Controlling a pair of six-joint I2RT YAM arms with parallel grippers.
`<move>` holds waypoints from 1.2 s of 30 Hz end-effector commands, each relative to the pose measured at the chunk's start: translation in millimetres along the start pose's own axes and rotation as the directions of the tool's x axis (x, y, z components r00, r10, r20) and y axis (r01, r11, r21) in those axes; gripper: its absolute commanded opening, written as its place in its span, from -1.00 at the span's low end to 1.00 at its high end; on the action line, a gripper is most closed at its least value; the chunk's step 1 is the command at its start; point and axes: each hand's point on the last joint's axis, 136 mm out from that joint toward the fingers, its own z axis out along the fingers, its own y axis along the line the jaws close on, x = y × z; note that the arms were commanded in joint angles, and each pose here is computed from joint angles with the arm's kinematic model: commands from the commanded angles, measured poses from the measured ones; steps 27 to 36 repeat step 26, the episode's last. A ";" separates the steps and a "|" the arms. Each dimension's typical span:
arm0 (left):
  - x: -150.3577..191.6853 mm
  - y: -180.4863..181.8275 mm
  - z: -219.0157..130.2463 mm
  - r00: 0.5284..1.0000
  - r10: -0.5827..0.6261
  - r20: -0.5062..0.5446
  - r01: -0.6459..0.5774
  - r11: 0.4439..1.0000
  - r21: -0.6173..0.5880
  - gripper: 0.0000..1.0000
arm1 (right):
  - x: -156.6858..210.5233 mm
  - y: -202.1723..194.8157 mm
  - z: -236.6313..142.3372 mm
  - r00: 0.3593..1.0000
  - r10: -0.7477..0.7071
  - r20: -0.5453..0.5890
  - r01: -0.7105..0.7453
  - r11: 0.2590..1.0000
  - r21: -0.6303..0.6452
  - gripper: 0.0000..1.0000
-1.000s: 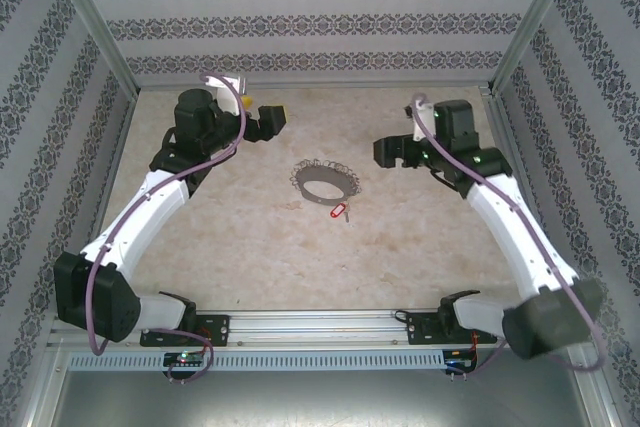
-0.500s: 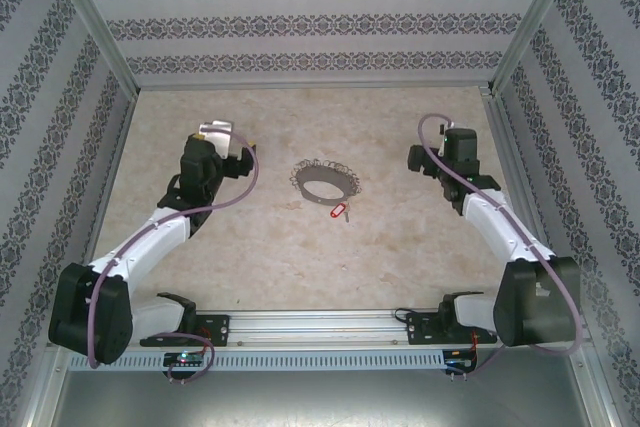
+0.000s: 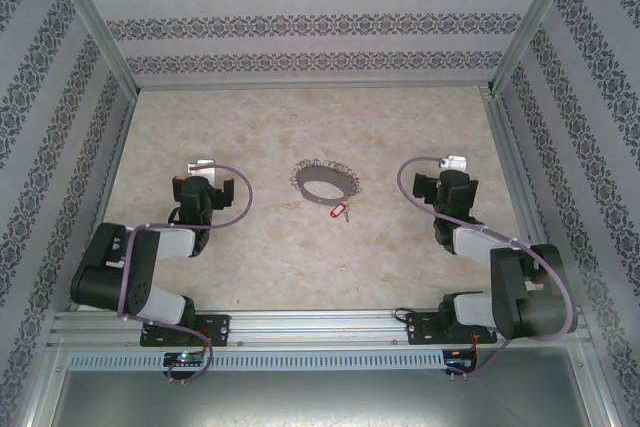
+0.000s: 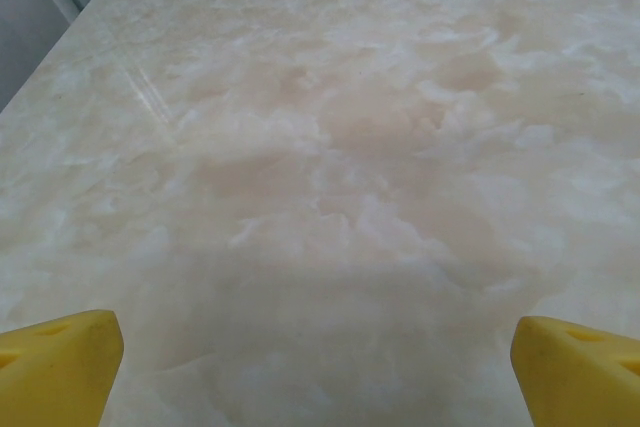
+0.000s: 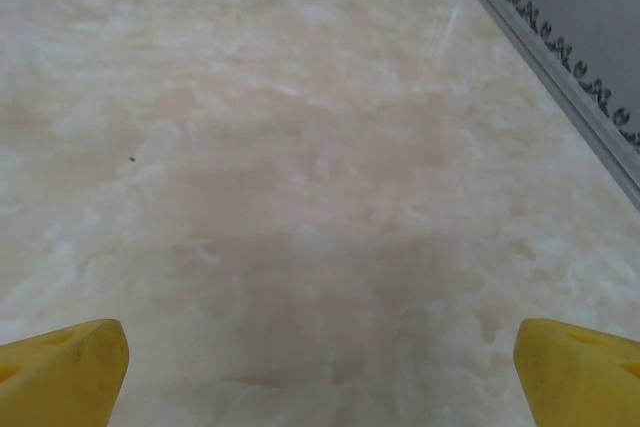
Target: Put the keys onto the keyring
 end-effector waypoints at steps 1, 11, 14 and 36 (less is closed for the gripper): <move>-22.3 2.9 6.7 0.993 -0.074 0.087 0.070 0.997 0.042 1.00 | -36.5 10.3 -9.5 0.969 0.032 0.244 -0.008 0.995 -0.099 0.96; -15.1 -0.7 20.4 0.994 -0.103 0.035 0.098 0.988 0.120 1.00 | -30.6 29.1 25.6 0.989 0.023 0.149 0.009 0.978 -0.208 0.96; -16.3 -0.1 20.4 0.994 -0.103 0.038 0.098 0.988 0.119 1.00 | -30.9 31.1 24.3 0.989 0.006 0.151 0.025 0.978 -0.205 0.96; -15.4 -0.4 20.8 0.994 -0.104 0.033 0.099 0.988 0.120 0.99 | -30.2 32.4 25.8 0.989 0.000 0.145 0.030 0.979 -0.204 0.96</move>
